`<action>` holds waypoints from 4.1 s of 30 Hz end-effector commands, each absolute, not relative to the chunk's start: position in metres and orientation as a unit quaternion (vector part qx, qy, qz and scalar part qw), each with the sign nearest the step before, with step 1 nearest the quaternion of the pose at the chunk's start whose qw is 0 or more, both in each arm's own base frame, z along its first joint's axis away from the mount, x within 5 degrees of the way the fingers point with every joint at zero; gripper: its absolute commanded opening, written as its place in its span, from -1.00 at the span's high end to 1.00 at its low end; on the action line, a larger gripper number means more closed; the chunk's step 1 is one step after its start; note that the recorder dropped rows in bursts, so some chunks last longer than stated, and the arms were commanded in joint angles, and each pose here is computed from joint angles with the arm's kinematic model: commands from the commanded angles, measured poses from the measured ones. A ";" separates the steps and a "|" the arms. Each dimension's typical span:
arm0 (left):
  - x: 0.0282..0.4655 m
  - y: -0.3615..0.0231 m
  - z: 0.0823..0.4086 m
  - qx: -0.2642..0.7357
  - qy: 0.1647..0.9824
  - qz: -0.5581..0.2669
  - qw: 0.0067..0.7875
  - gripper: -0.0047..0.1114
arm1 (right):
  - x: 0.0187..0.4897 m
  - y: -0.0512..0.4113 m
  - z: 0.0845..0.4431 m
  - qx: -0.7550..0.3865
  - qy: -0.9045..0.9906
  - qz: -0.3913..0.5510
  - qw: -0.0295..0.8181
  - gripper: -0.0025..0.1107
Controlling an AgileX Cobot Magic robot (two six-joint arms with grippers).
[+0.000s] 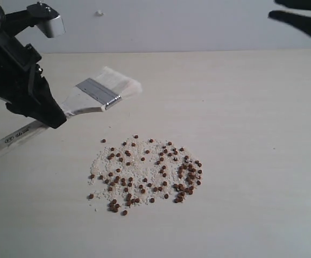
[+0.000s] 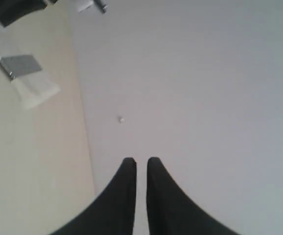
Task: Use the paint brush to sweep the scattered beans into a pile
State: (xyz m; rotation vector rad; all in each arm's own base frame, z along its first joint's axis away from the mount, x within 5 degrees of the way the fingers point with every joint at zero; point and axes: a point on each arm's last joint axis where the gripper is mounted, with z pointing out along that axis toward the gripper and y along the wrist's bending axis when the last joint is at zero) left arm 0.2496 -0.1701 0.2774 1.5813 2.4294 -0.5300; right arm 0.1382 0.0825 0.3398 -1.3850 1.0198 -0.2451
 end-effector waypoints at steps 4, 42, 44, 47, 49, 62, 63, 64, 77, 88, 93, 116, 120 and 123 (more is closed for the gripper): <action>0.266 -0.177 0.293 0.548 0.807 -0.170 0.136 0.92 | 0.179 0.117 0.298 -0.706 0.408 -0.192 0.546 0.63; 0.260 -0.193 0.303 0.548 0.782 -0.267 0.135 0.92 | 0.173 0.273 0.249 -0.759 0.353 -0.299 0.459 -0.22; 0.260 -0.193 0.303 0.548 0.782 -0.267 0.135 0.92 | 0.175 0.276 0.248 -0.756 0.356 -0.304 0.458 -0.22; 0.260 -0.193 0.303 0.548 0.782 -0.267 0.135 0.92 | 0.179 0.279 0.251 -0.747 0.362 -0.317 0.459 -0.22; 0.260 -0.193 0.303 0.548 0.782 -0.267 0.135 0.92 | 0.180 0.280 0.253 -0.745 0.363 -0.317 0.462 -0.22; 0.260 -0.193 0.303 0.547 0.781 -0.269 0.135 0.92 | 0.200 0.271 0.250 -0.754 0.374 -0.289 0.456 -0.20; 0.260 -0.193 0.303 0.547 0.781 -0.269 0.135 0.92 | 0.201 0.270 0.250 -0.754 0.374 -0.289 0.456 -0.18; 0.260 -0.193 0.303 0.548 0.780 -0.269 0.136 0.92 | 0.201 0.270 0.250 -0.754 0.375 -0.289 0.455 -0.15; 0.259 -0.195 0.304 0.543 0.779 -0.283 0.138 0.92 | 0.211 0.284 0.242 -0.764 0.360 -0.305 0.440 -0.09; 0.259 -0.195 0.304 0.546 0.777 -0.283 0.139 0.92 | 0.219 0.287 0.240 -0.753 0.371 -0.326 0.434 0.23; 0.259 -0.195 0.304 0.546 0.777 -0.283 0.139 0.92 | 0.225 0.282 0.240 -0.749 0.380 -0.331 0.430 0.48; 0.259 -0.196 0.305 0.562 0.763 -0.283 0.146 0.84 | 0.225 0.282 0.240 -0.735 0.407 -0.313 0.442 0.96; 0.261 -0.193 0.303 0.570 0.765 -0.261 0.147 0.46 | 0.225 0.282 0.240 -0.722 0.431 -0.299 0.452 0.96; 0.266 -0.192 0.302 0.572 0.767 -0.239 0.168 -0.05 | 0.225 0.282 0.240 -0.721 0.432 -0.298 0.452 0.96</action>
